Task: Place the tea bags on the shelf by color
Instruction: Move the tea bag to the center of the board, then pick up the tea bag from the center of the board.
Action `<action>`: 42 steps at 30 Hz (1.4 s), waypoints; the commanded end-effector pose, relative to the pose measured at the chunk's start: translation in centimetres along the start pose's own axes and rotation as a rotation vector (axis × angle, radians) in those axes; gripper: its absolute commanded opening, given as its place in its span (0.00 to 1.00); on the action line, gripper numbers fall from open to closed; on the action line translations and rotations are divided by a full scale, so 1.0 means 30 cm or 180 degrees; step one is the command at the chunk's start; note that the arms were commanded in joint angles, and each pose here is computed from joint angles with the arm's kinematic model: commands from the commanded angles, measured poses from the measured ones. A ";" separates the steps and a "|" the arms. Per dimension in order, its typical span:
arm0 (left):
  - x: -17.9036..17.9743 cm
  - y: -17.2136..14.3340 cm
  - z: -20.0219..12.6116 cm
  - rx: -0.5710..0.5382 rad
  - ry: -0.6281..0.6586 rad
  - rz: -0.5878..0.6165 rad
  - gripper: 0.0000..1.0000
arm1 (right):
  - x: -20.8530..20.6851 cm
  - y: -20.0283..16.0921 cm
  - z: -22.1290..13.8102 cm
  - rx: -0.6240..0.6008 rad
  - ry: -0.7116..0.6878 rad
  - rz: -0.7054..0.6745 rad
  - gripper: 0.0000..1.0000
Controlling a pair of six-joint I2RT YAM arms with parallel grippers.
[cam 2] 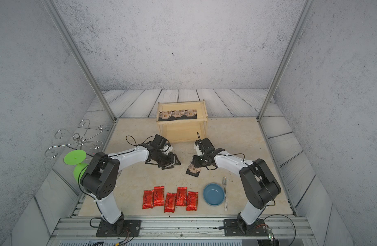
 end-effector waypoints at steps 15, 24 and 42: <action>-0.043 -0.029 0.087 0.0255 -0.0014 0.0095 0.59 | -0.068 -0.125 0.050 0.0110 0.0236 0.0428 0.06; -0.041 -0.032 0.128 0.0351 0.0012 0.0090 0.58 | -0.096 -0.159 0.082 0.0181 0.0215 0.0506 0.05; -0.058 -0.048 0.255 0.0596 -0.0020 0.0053 0.45 | -0.121 -0.203 0.131 0.0259 0.0280 0.0621 0.03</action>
Point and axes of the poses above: each gripper's point midway between its finger pads, its own z axis out along the fingers, its own x axis along the line the jaws close on, y = z × x, the point moved 2 cm from there along -z, back along the fingers, and after that the axes turned 15 degrees about -z, right-handed, at the moved point
